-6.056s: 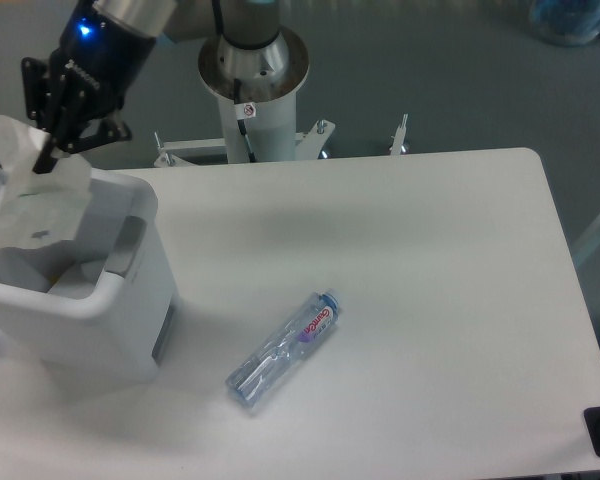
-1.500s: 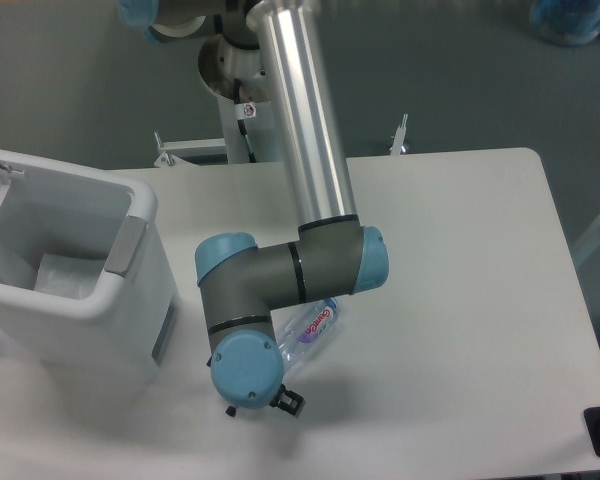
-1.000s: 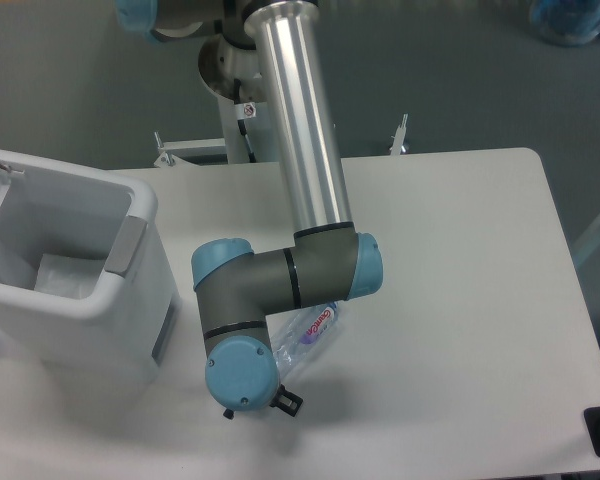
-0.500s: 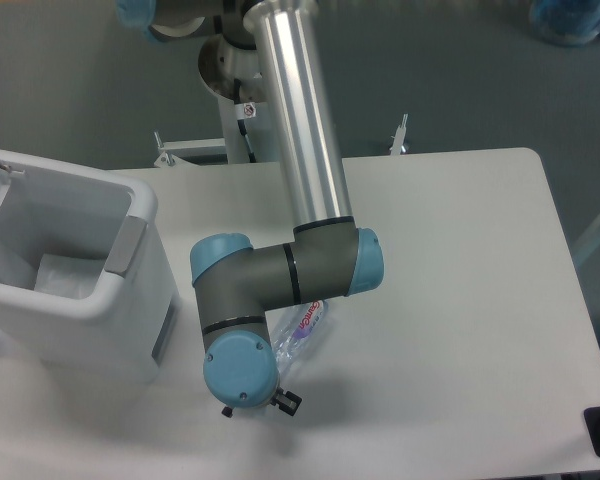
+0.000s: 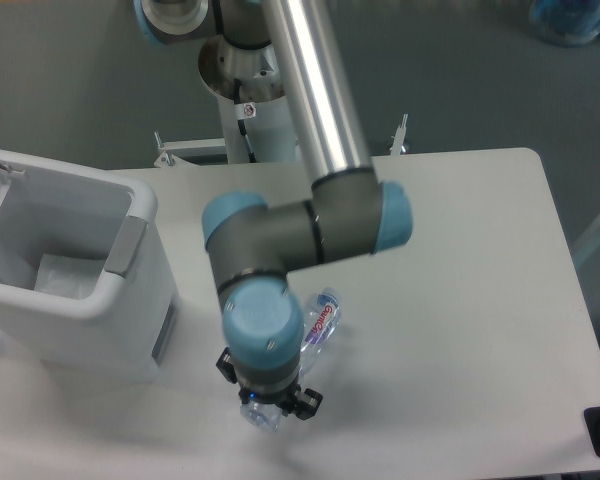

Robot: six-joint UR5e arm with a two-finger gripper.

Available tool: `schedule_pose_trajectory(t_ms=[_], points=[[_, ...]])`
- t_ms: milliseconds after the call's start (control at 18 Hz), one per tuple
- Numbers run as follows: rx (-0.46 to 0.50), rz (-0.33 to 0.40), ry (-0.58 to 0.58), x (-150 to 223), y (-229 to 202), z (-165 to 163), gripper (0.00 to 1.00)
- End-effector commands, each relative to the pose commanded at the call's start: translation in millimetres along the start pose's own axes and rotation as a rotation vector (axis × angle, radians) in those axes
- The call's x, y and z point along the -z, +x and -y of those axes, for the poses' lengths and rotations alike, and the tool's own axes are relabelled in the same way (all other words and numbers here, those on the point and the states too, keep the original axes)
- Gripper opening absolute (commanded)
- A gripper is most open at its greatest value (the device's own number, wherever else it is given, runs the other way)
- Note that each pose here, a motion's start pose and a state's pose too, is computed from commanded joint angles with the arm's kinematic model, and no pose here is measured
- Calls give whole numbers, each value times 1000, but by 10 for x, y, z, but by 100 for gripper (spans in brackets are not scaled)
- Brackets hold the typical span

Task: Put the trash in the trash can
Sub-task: 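Lift the bottle and carry it over the trash bin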

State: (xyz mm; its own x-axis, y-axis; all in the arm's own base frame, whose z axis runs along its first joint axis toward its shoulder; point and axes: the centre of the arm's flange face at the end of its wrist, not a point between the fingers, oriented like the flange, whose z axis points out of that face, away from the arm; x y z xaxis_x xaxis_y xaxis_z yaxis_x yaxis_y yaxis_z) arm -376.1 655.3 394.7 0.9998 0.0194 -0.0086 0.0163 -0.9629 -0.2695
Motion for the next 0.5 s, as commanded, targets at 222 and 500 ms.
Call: schedule_pose_trajectory(t_ms=[222, 500], points=[[3, 20, 196, 665, 36, 94, 58], [26, -73, 399, 1374, 229, 176, 58]])
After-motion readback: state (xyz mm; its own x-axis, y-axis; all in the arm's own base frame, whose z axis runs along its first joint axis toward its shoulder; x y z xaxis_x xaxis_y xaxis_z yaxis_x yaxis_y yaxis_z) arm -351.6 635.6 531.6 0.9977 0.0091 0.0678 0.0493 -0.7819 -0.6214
